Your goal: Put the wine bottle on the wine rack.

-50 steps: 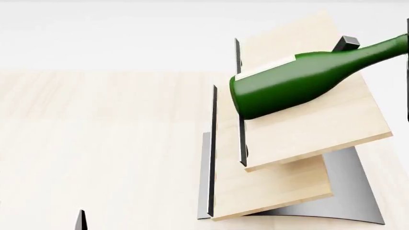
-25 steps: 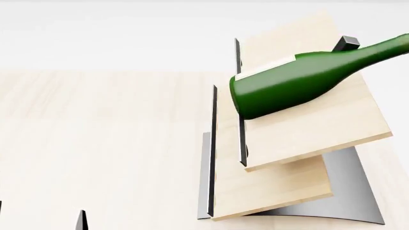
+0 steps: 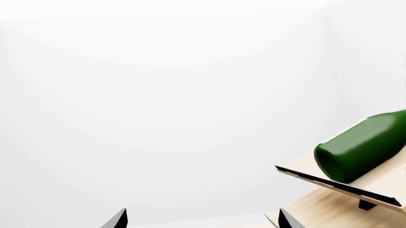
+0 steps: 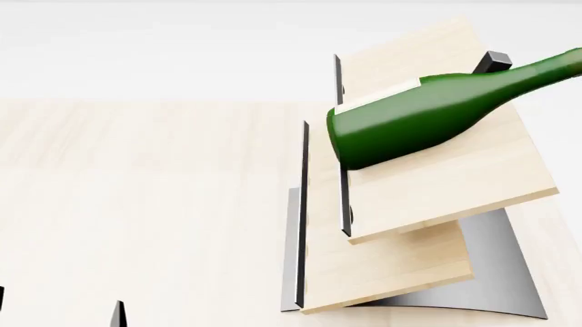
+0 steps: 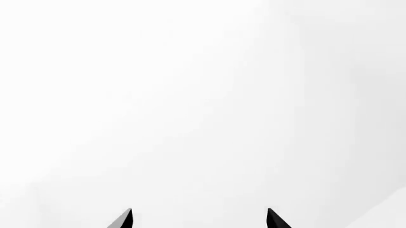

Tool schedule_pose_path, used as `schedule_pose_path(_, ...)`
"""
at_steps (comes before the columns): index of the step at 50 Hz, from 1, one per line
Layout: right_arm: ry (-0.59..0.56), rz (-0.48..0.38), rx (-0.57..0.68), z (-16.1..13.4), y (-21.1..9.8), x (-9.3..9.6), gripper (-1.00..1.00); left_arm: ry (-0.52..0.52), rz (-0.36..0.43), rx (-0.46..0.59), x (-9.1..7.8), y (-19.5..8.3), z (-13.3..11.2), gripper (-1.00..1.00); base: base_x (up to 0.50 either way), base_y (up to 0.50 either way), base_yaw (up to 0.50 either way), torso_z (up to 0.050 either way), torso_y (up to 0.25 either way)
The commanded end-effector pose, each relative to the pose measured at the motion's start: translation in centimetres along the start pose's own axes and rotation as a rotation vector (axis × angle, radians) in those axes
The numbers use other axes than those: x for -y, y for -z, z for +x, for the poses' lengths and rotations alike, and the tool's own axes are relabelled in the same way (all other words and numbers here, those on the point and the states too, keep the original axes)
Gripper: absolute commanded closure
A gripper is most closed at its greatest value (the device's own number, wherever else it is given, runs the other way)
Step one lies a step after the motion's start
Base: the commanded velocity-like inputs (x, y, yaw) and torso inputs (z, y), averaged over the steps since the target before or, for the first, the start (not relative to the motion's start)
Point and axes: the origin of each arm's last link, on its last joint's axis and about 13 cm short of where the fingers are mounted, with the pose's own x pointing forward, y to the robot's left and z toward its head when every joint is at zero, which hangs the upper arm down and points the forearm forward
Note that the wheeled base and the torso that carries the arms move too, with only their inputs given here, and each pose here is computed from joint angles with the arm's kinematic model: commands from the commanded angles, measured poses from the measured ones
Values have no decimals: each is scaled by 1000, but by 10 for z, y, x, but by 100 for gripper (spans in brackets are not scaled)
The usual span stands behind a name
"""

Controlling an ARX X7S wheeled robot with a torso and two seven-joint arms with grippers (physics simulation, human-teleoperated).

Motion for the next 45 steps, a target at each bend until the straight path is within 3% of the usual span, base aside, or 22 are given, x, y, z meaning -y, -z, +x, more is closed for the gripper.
schedule_pose_path(1, -111, -78, 219, -25, -28, -27, -100, 5, 1, -1, 1, 0, 0, -100, 0, 0, 0, 0, 0)
schedule_pose_path(6, -113, -98, 258, -31, -36, -30, -100, 5, 1, -1, 1, 0, 0, -100, 0, 0, 0, 0, 0)
schedule_pose_path(13, -140, -222, 399, -44, -45, -41, -100, 4, 2, -3, 1, 1, 0, -100, 0, 0, 0, 0, 0)
schedule_pose_path(17, -163, -240, 492, -53, -52, -46, -100, 5, 2, -2, 1, 1, 0, -100, 0, 0, 0, 0, 0)
schedule_pose_path(28, -254, -231, 608, -83, -72, -66, -100, 7, 1, -3, 2, 1, 0, -100, 0, 0, 0, 0, 0)
schedule_pose_path(35, -303, -180, 711, -104, -85, -76, -100, 5, 1, -2, 1, 1, -1, -100, 0, 0, 0, 0, 0)
schedule_pose_path(45, -317, -152, 756, -113, -90, -77, -100, 5, 1, -1, 1, 1, 0, -100, 0, 0, 0, 0, 0)
